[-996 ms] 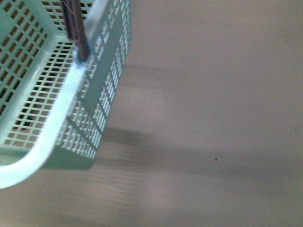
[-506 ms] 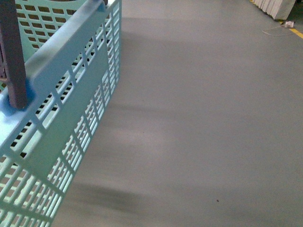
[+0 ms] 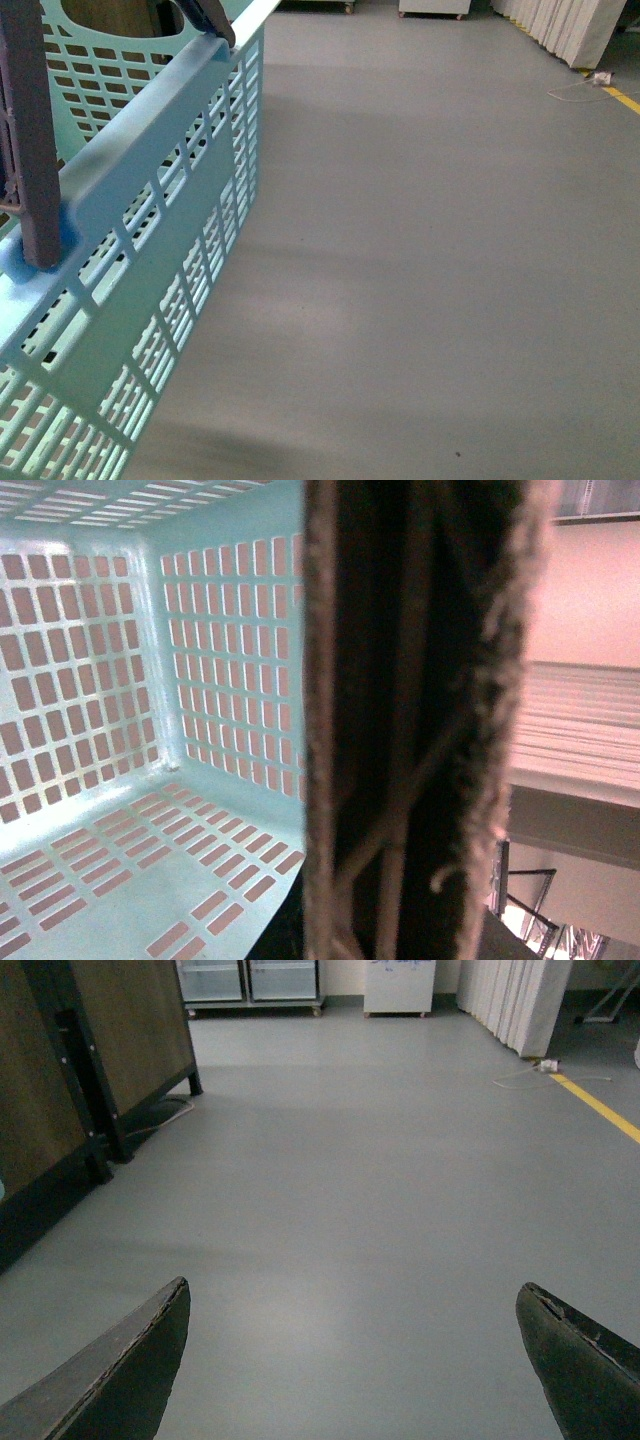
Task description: Pick lemon and mango into basket
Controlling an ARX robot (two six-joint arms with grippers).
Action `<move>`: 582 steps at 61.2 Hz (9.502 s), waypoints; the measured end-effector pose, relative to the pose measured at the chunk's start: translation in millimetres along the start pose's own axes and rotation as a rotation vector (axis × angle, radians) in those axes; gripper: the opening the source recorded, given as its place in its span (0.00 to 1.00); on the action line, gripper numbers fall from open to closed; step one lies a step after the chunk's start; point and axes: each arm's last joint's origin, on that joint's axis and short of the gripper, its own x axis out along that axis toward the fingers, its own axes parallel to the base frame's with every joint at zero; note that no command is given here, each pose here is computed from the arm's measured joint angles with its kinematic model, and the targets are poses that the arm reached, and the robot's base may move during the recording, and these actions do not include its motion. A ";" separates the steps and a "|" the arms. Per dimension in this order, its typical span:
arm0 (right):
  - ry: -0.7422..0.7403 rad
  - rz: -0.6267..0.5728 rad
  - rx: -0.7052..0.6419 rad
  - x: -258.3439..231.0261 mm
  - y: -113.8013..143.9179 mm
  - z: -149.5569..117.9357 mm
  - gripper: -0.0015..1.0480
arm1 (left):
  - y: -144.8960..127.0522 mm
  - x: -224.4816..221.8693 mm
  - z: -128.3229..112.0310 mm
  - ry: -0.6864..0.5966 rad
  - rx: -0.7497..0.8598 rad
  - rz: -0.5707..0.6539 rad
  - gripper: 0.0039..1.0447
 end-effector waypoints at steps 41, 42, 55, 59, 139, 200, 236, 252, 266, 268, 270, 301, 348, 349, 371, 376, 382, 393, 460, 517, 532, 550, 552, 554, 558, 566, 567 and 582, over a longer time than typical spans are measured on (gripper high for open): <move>0.000 0.001 0.000 0.0 0.0 0.0 0.92 | -0.1 0.0 0.0 0.000 0.000 0.000 0.04; 0.000 0.001 0.000 0.0 0.0 0.0 0.92 | -0.1 0.0 0.0 0.000 0.000 0.000 0.04; 0.000 0.002 0.000 0.0 0.0 0.0 0.92 | -0.1 0.0 0.0 0.000 0.000 0.000 0.04; 0.000 0.002 0.000 0.0 0.0 0.0 0.92 | -0.1 0.0 0.0 0.000 0.001 0.000 0.04; 0.000 -0.004 0.000 0.0 -0.1 0.0 0.92 | -1.4 -1.1 -1.8 0.016 0.004 -0.006 0.04; 0.000 0.002 0.000 0.0 0.1 0.0 0.92 | -1.5 -0.6 -0.6 0.002 0.002 -0.003 0.04; 0.000 0.002 -0.001 0.0 0.1 0.0 0.92 | -1.4 -0.5 -0.6 0.003 0.006 -0.002 0.04; 0.000 0.000 0.000 0.0 0.0 0.0 0.92 | -1.5 -0.6 -0.6 0.003 0.006 -0.003 0.04; 0.000 0.002 -0.001 0.0 0.0 0.0 0.92 | -1.5 -0.6 -0.6 0.003 0.006 -0.003 0.04; 0.000 0.001 -0.001 0.0 0.0 0.0 0.92 | -1.5 -0.6 -0.6 0.003 0.006 -0.003 0.04; 0.000 0.002 -0.001 0.0 0.0 0.0 0.92 | -1.5 -0.6 -0.6 0.003 0.006 -0.003 0.04; -0.001 0.002 0.000 0.0 0.0 0.1 0.92 | -1.4 -0.6 -0.5 0.002 0.006 -0.003 0.04; 0.000 0.007 0.000 0.0 0.2 0.0 0.92 | -1.4 -0.6 0.2 -0.005 0.011 -0.002 0.04; 0.000 0.006 -0.001 0.0 0.2 0.0 0.92 | -1.3 -0.5 0.8 -0.010 0.010 -0.002 0.04; 0.000 0.005 0.000 0.0 0.1 0.0 0.92 | -1.5 -0.2 -1.0 0.030 0.026 0.009 0.04; 0.000 0.002 0.000 0.0 0.0 0.0 0.92 | -9.0 7.8 -5.5 0.142 0.209 0.098 0.04; 0.000 0.002 0.000 0.0 0.0 0.0 0.92 | -24.3 36.4 -22.4 0.258 0.489 0.082 0.04; 0.000 0.002 0.000 0.0 0.0 0.0 0.92 | -17.3 110.0 -79.4 0.404 0.733 0.143 0.04; -0.124 -0.014 0.256 -0.5 -2.8 11.6 0.92 | -60.3 105.1 -215.0 0.747 0.833 -0.132 0.04; 0.468 -0.386 0.267 226.5 -155.7 -134.1 0.92 | -60.3 105.1 -214.7 0.748 0.832 -0.133 0.04; 0.583 -0.398 0.306 234.5 -164.3 -176.9 0.92 | -60.3 105.1 -214.7 0.749 0.832 -0.133 0.04; 0.686 -0.354 0.306 244.1 -143.3 -219.6 0.92 | -60.3 105.1 -214.7 0.749 0.832 -0.133 0.04; 0.693 -0.356 0.303 244.7 -142.2 -222.0 0.92 | -60.3 105.1 -214.7 0.749 0.832 -0.133 0.04; 0.697 -0.356 0.302 246.6 -141.3 -224.2 0.92 | -60.2 105.3 -214.7 0.749 0.832 -0.132 0.04; 0.705 -0.360 0.302 249.8 -141.4 -226.0 0.92 | -60.3 105.1 -214.7 0.749 0.832 -0.133 0.04; 0.728 -0.382 0.297 254.1 -143.7 -226.5 0.92 | -60.3 105.2 -214.6 0.746 0.833 -0.132 0.04; 0.733 -0.386 0.295 254.2 -143.9 -226.7 0.92 | -60.3 105.2 -214.6 0.746 0.832 -0.132 0.04; 0.775 -0.386 0.289 249.4 -143.2 -224.0 0.92 | -60.2 105.3 -214.7 0.749 0.832 -0.132 0.04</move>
